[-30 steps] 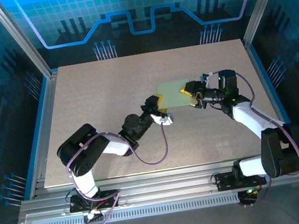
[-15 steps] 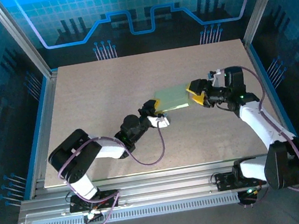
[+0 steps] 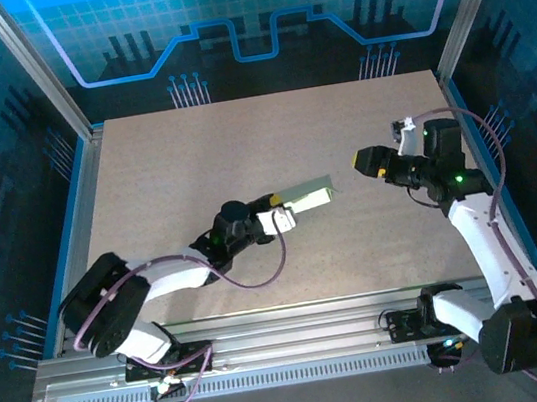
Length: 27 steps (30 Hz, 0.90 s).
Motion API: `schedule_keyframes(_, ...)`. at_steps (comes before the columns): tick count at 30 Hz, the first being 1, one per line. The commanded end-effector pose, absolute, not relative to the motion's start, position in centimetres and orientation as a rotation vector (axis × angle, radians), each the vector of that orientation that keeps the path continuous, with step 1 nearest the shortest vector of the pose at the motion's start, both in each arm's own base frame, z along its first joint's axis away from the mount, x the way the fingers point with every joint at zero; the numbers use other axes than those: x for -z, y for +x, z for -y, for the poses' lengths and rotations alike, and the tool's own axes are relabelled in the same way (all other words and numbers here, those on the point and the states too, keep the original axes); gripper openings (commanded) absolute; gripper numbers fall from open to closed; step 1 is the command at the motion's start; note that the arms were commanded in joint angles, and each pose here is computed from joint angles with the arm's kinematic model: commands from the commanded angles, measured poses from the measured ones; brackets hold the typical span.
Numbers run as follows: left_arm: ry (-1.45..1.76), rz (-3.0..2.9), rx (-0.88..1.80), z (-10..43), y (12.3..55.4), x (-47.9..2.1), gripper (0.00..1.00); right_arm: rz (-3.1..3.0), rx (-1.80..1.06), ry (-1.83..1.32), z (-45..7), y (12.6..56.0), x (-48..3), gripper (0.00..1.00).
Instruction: Fold the paper box
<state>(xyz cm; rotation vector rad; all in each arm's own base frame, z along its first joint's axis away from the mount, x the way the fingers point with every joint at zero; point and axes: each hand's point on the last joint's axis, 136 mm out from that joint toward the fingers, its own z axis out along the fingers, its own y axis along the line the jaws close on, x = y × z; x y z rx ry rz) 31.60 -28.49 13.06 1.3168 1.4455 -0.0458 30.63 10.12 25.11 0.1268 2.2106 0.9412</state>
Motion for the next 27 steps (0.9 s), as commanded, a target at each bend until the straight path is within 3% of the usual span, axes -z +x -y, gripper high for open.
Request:
schedule_keyframes(1,1.391,-1.614,0.207,27.5,29.3,-12.3,0.38,-2.255,-0.669,-0.196,-10.6,29.1,-25.2,0.73)
schedule_keyframes(7,1.407,-1.779,0.327,25.4,27.0,-12.5,0.38,-2.239,-0.335,-0.608,-12.9,27.7,-23.7,0.72)
schedule_keyframes(12,1.455,-1.860,0.429,24.7,25.2,-12.1,0.38,-2.192,-0.306,-0.867,-16.5,26.2,-22.3,0.67)
schedule_keyframes(14,1.476,-1.892,0.466,24.7,24.8,-11.6,0.38,-2.203,-0.306,-0.916,-17.4,26.1,-21.6,0.58)
schedule_keyframes(27,1.560,-2.020,0.529,25.1,24.7,-9.1,0.38,-2.267,-0.378,-1.118,-21.5,26.1,-18.3,0.43)
